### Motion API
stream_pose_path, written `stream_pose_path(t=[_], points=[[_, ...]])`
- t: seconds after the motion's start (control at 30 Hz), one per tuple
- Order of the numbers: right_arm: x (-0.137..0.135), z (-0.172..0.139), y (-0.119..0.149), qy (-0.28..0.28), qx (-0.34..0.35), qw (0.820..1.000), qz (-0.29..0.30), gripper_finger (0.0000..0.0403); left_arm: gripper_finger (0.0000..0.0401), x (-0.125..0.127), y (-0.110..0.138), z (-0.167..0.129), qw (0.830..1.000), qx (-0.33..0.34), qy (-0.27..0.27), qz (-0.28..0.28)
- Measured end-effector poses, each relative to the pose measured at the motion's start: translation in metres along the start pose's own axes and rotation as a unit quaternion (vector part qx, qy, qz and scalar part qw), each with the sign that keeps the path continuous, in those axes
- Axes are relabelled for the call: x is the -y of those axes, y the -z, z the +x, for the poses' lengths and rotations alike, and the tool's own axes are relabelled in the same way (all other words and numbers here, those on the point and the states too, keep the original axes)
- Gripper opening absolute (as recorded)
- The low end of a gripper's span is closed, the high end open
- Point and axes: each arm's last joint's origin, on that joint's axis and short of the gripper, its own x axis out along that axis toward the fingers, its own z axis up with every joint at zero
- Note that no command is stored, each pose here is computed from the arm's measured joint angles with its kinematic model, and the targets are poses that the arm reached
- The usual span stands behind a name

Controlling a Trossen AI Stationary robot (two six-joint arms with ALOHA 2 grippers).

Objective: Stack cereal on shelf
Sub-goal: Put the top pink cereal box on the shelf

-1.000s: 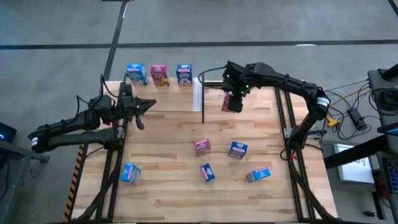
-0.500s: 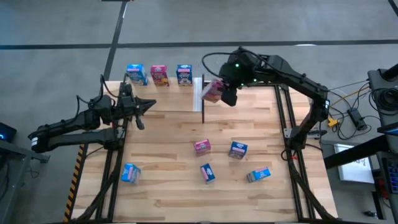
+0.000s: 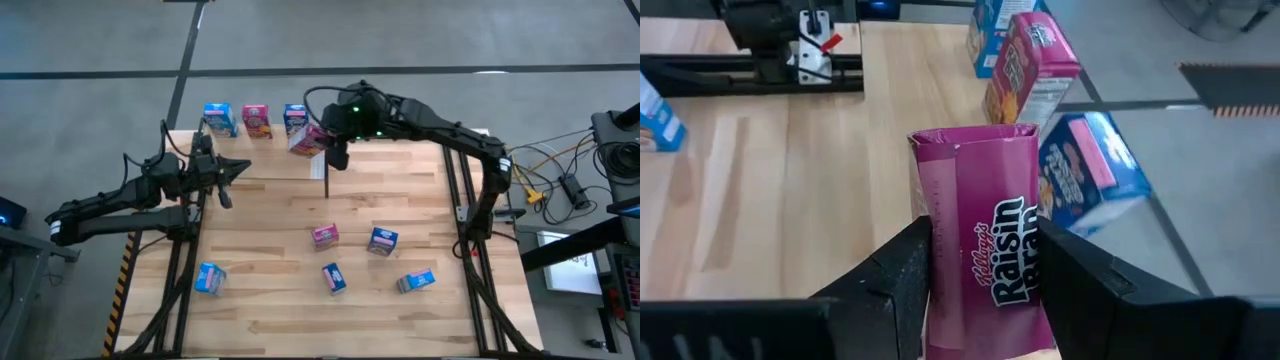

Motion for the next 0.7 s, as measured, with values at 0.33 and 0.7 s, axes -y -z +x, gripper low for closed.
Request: stream_pose_path(t=[0.33, 0.7], points=[[-0.001, 0.046, 0.006, 0.002, -0.007, 0.999, -0.038, 0.0151, 0.0, 0.0, 0.0, 0.0, 1.0, 0.001, 0.0, 0.002], [-0.003, 0.074, 0.015, -0.004, -0.025, 0.998, -0.061, 0.0161, 0.0, 0.0, 0.0, 0.0, 1.0, 0.0, 0.0, 0.002]])
